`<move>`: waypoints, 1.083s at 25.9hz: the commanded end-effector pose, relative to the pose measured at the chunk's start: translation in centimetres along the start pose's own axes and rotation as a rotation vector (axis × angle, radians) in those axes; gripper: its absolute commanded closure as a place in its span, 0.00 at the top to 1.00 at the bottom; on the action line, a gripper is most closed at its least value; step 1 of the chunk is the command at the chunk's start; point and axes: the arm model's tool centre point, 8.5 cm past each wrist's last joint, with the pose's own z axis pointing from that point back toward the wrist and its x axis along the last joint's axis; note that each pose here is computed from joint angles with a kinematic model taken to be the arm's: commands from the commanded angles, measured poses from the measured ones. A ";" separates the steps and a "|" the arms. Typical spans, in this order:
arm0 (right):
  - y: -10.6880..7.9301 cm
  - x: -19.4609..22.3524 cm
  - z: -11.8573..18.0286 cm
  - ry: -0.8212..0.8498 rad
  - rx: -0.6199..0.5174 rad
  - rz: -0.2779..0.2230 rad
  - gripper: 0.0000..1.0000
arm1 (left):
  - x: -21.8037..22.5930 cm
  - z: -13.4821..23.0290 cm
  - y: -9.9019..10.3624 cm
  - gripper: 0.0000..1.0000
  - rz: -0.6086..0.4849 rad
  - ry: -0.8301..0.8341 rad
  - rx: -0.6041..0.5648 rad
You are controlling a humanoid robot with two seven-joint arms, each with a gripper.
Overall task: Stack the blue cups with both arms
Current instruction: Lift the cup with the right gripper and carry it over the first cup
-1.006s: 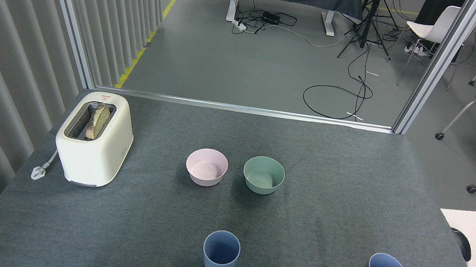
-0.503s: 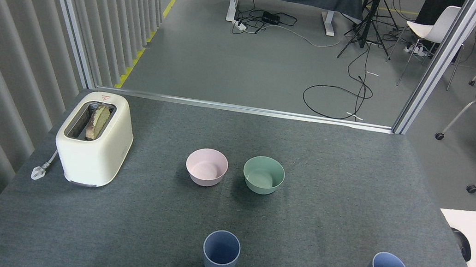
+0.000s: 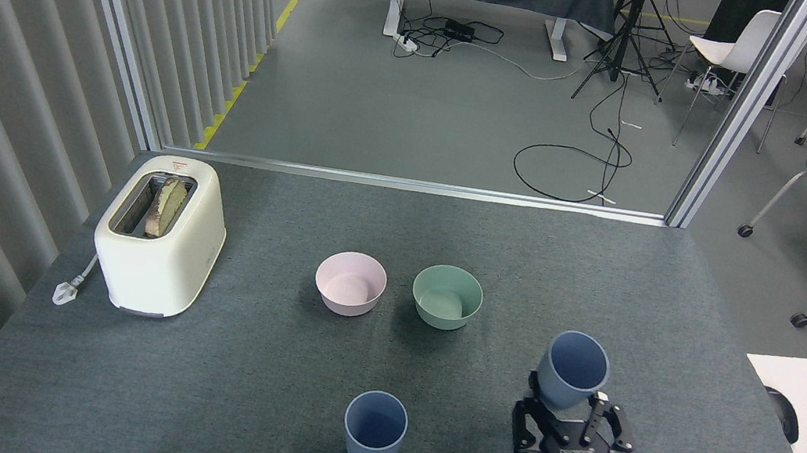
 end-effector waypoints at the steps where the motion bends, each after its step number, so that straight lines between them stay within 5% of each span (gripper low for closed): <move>1: -2.6 6.0 -1.5 -0.118 -0.052 0.007 0.58 | -0.2 0.2 -0.1 1.00 -0.006 0.003 0.001; 10: -3.9 12.2 2.3 -0.270 -0.102 0.025 0.60 | -0.3 0.5 -0.5 1.00 -0.009 0.009 -0.003; 28: -3.5 16.7 4.3 -0.330 -0.074 -0.048 0.62 | -0.4 0.5 -0.7 1.00 -0.014 0.010 -0.009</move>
